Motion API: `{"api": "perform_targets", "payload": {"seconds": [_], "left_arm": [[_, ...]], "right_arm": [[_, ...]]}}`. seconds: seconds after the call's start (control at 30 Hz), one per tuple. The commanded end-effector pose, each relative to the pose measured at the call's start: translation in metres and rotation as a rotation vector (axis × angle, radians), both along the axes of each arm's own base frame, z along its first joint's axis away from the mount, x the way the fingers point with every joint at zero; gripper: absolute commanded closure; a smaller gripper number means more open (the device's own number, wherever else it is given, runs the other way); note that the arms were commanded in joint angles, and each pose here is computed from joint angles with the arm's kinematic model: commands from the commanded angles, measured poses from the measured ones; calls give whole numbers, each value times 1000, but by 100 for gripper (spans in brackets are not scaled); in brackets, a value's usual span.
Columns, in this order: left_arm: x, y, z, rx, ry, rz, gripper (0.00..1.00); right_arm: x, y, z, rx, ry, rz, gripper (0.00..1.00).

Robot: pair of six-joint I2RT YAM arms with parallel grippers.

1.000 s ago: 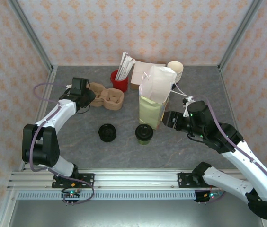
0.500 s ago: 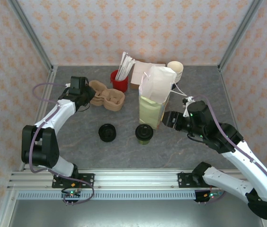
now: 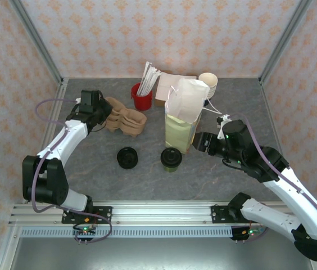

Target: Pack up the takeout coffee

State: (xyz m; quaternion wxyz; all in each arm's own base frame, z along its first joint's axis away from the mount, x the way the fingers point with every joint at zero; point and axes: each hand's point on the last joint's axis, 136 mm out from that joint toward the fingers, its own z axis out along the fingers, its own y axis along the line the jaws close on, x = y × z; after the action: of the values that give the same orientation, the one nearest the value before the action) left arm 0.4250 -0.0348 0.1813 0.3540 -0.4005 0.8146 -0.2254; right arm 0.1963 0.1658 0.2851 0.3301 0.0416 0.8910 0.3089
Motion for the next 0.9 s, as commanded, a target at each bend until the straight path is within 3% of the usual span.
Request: {"api": "perform_targets", "payload": {"seconds": [0.0,0.63,0.87], "left_arm": [[3,3,35,-12,-95,13,95],[-66,14,-26,18,-23,38,96],[-72,5,-33,-66,-119,24,96]], "right_arm": [[2,-6,9,-2,-36,-20,37],[4,-2,6,9,-30,-15,37],[4,0,4,12,-23,-11,37]]}}
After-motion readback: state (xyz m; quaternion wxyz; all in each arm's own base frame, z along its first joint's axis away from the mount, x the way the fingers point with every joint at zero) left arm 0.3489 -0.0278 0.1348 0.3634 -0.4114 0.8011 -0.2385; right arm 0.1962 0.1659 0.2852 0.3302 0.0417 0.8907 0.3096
